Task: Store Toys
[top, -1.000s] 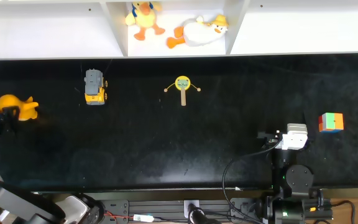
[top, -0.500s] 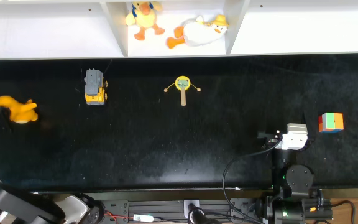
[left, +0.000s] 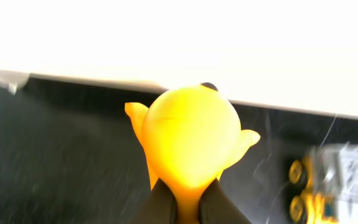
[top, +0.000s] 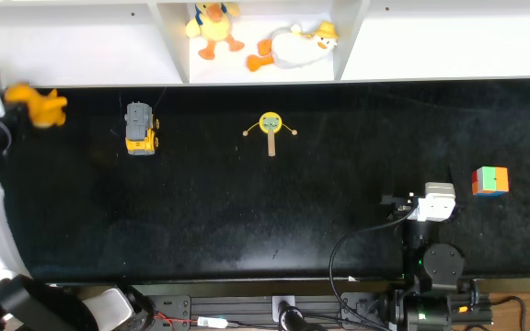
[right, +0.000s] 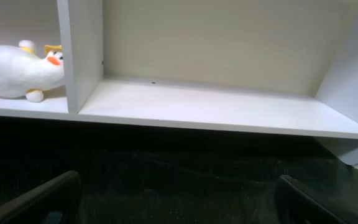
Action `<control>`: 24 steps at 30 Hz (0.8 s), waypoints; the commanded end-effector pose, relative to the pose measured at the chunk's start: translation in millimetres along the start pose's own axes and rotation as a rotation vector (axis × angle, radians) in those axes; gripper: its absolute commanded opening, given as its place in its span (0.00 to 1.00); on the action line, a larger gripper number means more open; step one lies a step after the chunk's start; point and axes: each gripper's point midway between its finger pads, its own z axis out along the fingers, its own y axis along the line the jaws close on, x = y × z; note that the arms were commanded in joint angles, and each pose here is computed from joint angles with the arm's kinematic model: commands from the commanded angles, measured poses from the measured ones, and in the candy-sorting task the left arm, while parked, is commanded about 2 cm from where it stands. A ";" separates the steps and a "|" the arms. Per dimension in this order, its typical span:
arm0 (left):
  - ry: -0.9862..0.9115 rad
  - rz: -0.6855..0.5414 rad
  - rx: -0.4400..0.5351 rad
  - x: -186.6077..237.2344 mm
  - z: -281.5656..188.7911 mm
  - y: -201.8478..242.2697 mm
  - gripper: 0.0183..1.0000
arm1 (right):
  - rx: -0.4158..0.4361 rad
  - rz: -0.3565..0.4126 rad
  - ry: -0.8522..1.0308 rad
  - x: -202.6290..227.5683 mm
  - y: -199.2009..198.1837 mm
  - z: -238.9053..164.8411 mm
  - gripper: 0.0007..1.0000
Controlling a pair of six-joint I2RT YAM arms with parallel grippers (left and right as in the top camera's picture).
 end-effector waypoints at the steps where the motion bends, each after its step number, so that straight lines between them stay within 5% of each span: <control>1: -0.099 -0.064 -0.023 -34.2 -8.5 -8.3 0.04 | -0.003 0.000 0.000 3.4 0.8 0.4 1.00; 24: -0.197 -0.137 -0.025 -60.9 12.6 -1.1 0.06 | -0.004 0.000 0.000 3.4 0.8 0.4 0.99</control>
